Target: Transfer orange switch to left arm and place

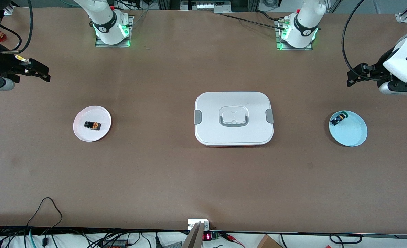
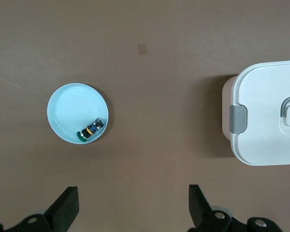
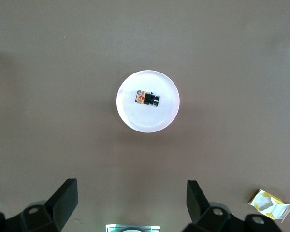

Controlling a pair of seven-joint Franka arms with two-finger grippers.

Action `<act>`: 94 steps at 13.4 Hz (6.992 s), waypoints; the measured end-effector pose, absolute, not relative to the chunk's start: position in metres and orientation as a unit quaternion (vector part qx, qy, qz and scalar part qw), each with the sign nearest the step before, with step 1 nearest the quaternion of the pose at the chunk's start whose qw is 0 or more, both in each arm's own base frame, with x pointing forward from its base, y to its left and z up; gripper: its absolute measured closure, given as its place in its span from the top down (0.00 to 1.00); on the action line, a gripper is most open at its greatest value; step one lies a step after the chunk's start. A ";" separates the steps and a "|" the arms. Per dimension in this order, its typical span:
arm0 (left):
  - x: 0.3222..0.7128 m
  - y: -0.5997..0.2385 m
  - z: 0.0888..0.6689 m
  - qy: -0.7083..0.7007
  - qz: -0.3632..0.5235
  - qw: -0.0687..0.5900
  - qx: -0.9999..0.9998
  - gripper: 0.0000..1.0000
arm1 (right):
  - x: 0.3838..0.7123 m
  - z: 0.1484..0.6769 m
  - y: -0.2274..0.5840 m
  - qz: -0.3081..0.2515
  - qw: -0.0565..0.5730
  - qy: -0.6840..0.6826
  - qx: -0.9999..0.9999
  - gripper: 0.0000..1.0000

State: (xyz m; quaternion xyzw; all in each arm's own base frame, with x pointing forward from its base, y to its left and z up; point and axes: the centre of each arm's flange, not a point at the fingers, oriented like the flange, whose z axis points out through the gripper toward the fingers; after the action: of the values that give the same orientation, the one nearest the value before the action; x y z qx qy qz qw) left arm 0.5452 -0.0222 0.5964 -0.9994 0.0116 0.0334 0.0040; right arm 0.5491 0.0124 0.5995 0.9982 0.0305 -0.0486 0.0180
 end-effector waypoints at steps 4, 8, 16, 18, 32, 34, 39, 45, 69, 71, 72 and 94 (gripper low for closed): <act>0.545 -0.022 0.596 0.012 0.033 0.004 -0.999 1.00 | 0.547 0.600 0.012 -0.057 0.018 0.030 0.998 1.00; 0.545 -0.022 0.596 0.012 0.034 0.004 -0.999 1.00 | 0.551 0.589 0.012 -0.068 0.018 0.030 0.997 1.00; 0.545 -0.023 0.596 0.012 0.034 0.004 -0.999 1.00 | 0.582 0.519 0.013 -0.120 0.018 0.030 0.992 1.00; 0.545 -0.024 0.596 0.013 0.037 0.004 -0.999 1.00 | 0.597 0.501 0.011 -0.107 0.019 0.028 0.994 1.00; 0.543 -0.038 0.594 0.026 0.044 0.005 -0.999 1.00 | 0.642 0.315 0.036 -0.134 0.063 0.066 0.987 1.00; 0.545 -0.043 0.590 0.031 0.043 0.005 -0.999 1.00 | 0.637 0.288 0.023 -0.133 0.061 0.059 0.987 1.00; 0.554 -0.046 0.580 0.033 0.039 0.005 -0.999 1.00 | 0.631 0.253 -0.002 -0.133 0.057 0.043 0.988 1.00; 0.555 -0.046 0.582 0.033 0.037 0.005 -0.999 1.00 | 0.617 0.222 -0.007 -0.119 0.052 0.043 0.991 1.00; 0.555 -0.046 0.582 0.033 0.037 0.005 -0.999 1.00 | 0.581 0.175 -0.007 -0.128 0.051 0.011 0.990 1.00; 0.555 -0.046 0.582 0.033 0.037 0.005 -0.999 1.00 | 0.581 0.175 -0.007 -0.127 0.051 0.009 0.991 1.00; 0.555 -0.046 0.582 0.033 0.037 0.005 -0.999 1.00 | 0.581 0.175 -0.008 -0.126 0.051 0.009 0.991 1.00; 0.553 -0.047 0.582 0.033 0.043 0.003 -0.999 1.00 | 0.647 0.423 0.095 -0.024 -0.087 0.196 0.976 0.72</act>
State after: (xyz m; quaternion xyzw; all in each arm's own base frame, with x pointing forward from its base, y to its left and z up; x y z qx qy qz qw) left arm 0.5533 -0.0467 0.5815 -0.9985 0.0331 0.0433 0.0026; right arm 0.6473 0.0953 0.4235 0.9765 0.1957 -0.0240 -0.0872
